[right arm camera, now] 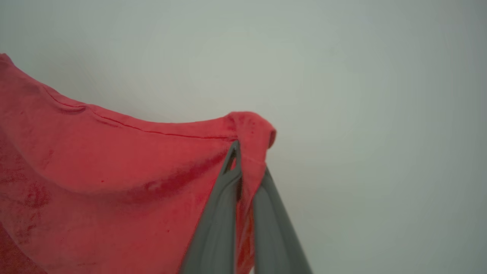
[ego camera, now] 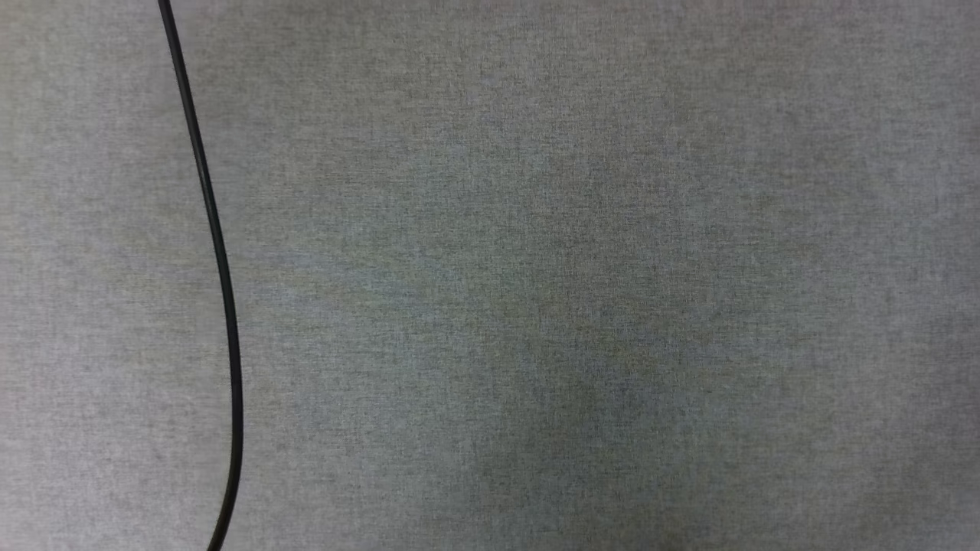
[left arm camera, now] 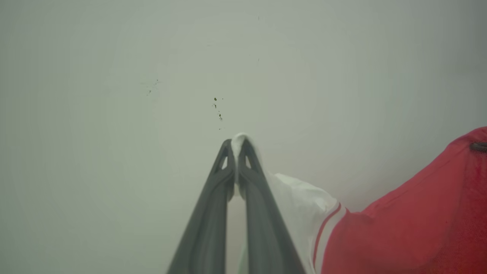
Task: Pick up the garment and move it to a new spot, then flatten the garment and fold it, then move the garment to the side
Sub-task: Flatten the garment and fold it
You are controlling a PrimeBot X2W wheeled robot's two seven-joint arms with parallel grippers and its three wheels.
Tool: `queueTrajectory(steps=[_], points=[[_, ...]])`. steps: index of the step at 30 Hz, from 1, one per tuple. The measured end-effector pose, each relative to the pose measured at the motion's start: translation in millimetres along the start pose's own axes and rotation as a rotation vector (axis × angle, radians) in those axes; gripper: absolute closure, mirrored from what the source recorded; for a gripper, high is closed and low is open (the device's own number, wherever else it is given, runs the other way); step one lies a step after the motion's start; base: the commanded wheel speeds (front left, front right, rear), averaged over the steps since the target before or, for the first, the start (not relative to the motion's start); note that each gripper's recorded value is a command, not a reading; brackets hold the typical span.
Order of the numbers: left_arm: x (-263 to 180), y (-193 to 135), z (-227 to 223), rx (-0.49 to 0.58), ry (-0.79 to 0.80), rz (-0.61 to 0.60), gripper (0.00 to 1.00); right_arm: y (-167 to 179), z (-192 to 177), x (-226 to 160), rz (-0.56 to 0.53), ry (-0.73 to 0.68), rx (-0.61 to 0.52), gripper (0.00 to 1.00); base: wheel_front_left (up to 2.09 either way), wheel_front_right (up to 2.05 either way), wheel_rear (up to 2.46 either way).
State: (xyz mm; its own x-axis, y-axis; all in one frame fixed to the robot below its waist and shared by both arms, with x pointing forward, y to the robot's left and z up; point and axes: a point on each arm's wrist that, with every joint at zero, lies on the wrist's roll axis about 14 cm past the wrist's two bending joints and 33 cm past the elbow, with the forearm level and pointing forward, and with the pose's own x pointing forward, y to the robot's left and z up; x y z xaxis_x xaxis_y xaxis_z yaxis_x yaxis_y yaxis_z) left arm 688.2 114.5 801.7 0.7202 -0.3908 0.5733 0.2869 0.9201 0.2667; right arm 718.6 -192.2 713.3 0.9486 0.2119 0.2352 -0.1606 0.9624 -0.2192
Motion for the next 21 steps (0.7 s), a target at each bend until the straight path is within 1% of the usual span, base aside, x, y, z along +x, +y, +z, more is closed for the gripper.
queueTrajectory(steps=[5, 10, 12, 14, 17, 21], points=[[-14.1, 0.0, -45.6, -0.044, 0.075, 0.011, 1.00, 13.7, -47.9, -0.8, 0.032, 0.089, 0.002, 1.00, 0.00, 0.00, 0.00], [-37.5, -5.1, -80.1, -0.091, 0.142, 0.015, 1.00, 29.9, -86.6, -11.6, 0.062, 0.148, 0.047, 1.00, 0.00, 0.00, 0.00], [-53.0, -7.1, -96.5, -0.118, 0.184, 0.023, 1.00, 37.2, -101.5, -18.8, 0.074, 0.177, 0.068, 1.00, 0.00, 0.00, 0.00], [-70.2, -8.3, -110.9, -0.123, 0.230, 0.025, 1.00, 43.9, -113.5, -27.3, 0.087, 0.197, 0.083, 1.00, 0.00, 0.00, 0.00], [-94.4, -9.1, -124.5, -0.155, 0.277, 0.044, 1.00, 55.0, -128.3, -42.1, 0.109, 0.229, 0.106, 1.00, 0.00, 0.00, 0.00], [-133.0, -23.6, -139.7, -0.189, 0.344, 0.040, 1.00, 71.0, -148.8, -70.0, 0.148, 0.283, 0.120, 1.00, 0.00, 0.00, 0.00]])
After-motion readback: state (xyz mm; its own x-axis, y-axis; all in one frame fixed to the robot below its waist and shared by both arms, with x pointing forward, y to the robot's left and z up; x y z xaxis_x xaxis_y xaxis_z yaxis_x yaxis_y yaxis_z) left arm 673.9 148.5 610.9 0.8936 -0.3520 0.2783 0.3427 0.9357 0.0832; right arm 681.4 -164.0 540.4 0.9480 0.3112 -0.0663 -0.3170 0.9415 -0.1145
